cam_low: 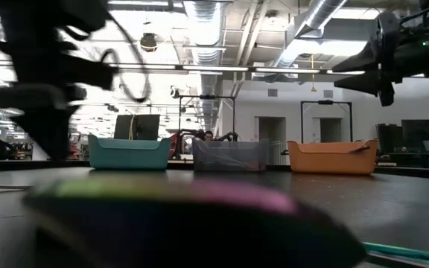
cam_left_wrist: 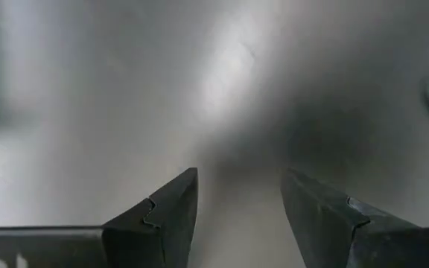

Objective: Sort silverware by color (type)
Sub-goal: Put the blue spoon into the orange bin

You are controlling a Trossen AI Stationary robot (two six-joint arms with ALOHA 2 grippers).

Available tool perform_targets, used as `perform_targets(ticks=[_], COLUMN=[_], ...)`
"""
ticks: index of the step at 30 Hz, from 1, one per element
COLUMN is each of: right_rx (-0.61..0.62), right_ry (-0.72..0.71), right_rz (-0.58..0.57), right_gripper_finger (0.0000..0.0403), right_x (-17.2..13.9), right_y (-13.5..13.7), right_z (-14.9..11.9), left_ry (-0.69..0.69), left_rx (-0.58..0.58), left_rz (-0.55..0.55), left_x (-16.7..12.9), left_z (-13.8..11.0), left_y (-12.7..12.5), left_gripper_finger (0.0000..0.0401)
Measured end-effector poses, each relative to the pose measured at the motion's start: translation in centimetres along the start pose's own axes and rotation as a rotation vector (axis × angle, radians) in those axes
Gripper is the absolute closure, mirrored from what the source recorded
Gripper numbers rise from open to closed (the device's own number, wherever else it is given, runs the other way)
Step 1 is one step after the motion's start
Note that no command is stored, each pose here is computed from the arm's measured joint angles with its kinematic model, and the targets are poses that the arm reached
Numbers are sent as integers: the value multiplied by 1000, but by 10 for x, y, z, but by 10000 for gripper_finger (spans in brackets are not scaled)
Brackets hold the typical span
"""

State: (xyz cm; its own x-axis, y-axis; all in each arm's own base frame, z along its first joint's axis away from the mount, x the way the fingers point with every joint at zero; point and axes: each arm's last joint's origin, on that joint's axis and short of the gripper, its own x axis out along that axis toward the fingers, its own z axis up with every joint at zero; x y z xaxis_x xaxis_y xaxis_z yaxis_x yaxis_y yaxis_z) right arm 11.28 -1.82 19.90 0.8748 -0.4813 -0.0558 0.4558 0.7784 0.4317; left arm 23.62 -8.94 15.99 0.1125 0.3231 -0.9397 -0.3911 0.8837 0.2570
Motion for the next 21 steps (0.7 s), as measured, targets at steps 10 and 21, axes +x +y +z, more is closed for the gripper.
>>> perform_targets(ticks=[10, 21], right_rx=[-64, -42], right_ry=[0, 18], right_rz=[-5, 18], right_gripper_finger=[210, 210], right_x=[20, 42], right_y=[18, 27], right_z=[-12, -29], left_ry=[90, 155], left_rx=[7, 24], left_rz=[-143, -314], left_x=[-17, -27], left_z=[-40, -57], left_y=[-34, -55], left_gripper_finger=[218, 218])
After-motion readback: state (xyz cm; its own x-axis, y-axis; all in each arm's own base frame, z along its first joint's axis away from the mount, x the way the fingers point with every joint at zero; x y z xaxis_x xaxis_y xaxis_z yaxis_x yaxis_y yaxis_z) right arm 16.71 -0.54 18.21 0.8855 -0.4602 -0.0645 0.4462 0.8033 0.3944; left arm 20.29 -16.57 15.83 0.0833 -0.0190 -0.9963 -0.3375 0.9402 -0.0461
